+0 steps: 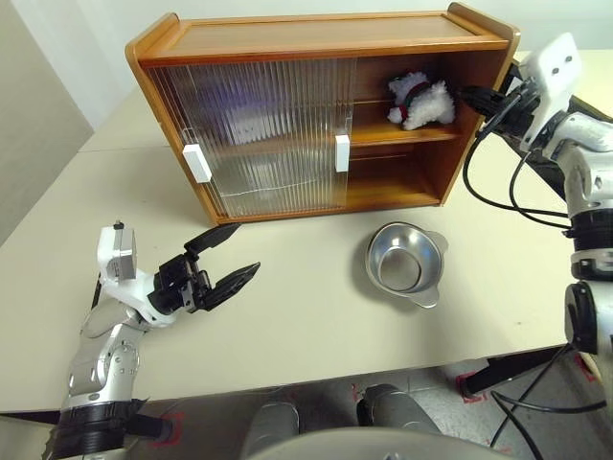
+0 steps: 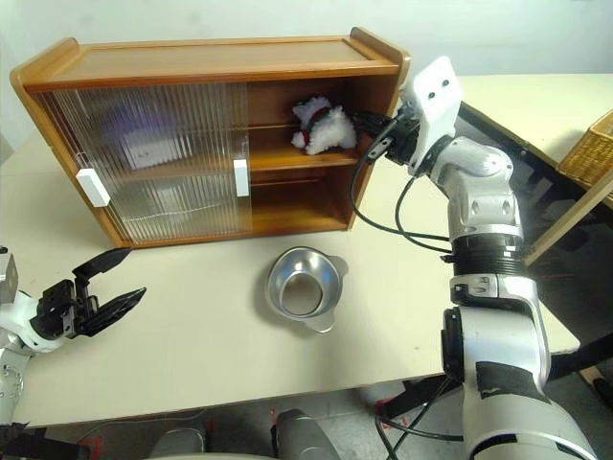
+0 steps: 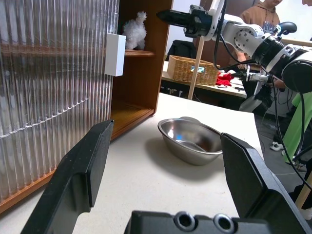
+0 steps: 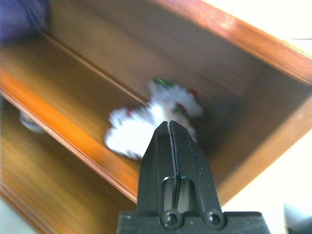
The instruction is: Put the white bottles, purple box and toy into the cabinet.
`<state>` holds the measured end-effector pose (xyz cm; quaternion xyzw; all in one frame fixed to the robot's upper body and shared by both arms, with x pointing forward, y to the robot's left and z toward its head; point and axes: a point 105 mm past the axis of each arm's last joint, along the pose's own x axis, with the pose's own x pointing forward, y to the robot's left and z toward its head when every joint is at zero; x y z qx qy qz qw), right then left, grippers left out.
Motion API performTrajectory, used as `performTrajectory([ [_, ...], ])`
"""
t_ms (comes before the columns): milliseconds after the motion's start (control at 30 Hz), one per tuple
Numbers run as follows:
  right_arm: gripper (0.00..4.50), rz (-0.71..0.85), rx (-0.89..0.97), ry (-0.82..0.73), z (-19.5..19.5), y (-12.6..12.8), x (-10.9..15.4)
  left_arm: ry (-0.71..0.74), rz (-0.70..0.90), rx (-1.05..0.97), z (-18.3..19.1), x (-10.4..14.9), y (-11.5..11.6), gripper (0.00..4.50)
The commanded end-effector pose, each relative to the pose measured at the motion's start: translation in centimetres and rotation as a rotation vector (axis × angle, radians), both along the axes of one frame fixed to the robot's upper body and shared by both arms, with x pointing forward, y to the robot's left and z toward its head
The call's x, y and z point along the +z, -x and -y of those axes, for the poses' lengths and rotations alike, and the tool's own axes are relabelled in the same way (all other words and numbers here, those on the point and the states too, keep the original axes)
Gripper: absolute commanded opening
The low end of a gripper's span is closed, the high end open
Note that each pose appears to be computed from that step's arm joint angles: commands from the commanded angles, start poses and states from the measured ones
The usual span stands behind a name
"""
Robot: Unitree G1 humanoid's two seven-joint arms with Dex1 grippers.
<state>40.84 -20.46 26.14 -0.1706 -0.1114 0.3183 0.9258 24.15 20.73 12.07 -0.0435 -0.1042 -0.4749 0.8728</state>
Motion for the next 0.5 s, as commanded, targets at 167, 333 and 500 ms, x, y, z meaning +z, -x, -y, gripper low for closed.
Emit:
performTrajectory([
  [167, 0.96, -0.430, 0.433, -0.084, 0.0, 8.4, -3.8, -0.013, -0.015, 0.021, -0.6, -0.1, 0.6, 4.50],
  [333, 2.83, -0.740, 0.314, -0.120, 2.9, 11.0, -7.9, -0.013, -0.025, 0.017, -0.6, -0.3, 0.8, 4.50],
  [500, 4.43, -0.780, 0.172, -0.168, 4.7, 10.7, -10.2, -0.012, -0.026, 0.006, -0.3, -0.4, 0.7, 4.50],
])
